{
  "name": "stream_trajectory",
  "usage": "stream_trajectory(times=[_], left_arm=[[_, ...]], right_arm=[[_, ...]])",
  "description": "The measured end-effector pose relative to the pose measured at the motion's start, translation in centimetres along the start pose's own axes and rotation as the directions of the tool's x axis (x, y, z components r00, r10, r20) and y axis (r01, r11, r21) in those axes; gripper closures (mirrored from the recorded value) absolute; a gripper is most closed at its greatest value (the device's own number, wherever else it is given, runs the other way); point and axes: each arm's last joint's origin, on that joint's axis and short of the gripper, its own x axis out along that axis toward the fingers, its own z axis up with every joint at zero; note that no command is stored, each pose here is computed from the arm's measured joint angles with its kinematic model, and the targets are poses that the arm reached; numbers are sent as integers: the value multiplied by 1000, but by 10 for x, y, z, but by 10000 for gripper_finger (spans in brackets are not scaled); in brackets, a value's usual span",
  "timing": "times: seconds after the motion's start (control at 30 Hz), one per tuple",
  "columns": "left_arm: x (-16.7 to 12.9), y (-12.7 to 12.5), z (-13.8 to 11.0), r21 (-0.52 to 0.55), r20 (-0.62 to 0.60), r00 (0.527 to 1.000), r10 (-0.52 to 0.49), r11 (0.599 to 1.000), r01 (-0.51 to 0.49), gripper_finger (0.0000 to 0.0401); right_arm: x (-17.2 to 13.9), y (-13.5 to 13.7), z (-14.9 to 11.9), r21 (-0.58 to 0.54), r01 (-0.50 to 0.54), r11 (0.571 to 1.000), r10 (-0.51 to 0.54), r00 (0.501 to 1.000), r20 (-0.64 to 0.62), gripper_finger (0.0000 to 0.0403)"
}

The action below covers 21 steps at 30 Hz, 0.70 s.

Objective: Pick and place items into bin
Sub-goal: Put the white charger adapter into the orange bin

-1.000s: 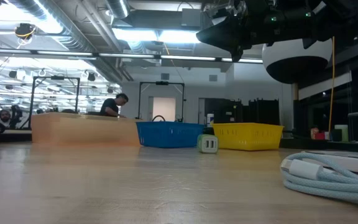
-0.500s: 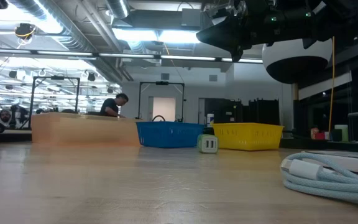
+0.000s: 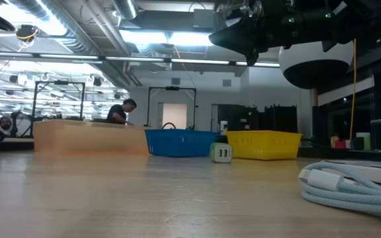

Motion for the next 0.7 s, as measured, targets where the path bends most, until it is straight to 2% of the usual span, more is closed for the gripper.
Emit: stream_trajectory(times=[0.17,0.33,0.57,0.7], left_arm=[[0,0,0,25,-16,1000,12,1000,-11,183],[0,0,0,34,-18,1000,12,999,-12,218],[-1,-3,-3,129,-41,999,-20,991,25,218],[-4,-2,-2,143,-47,999,-28,989,34,218]], right_arm=[[0,0,0,0,0,1000,0,1000,0,402],[0,0,0,0,0,1000,0,1000,0,402],[0,0,0,0,0,1000,0,1000,0,402],[0,0,0,0,0,1000,0,1000,0,402]])
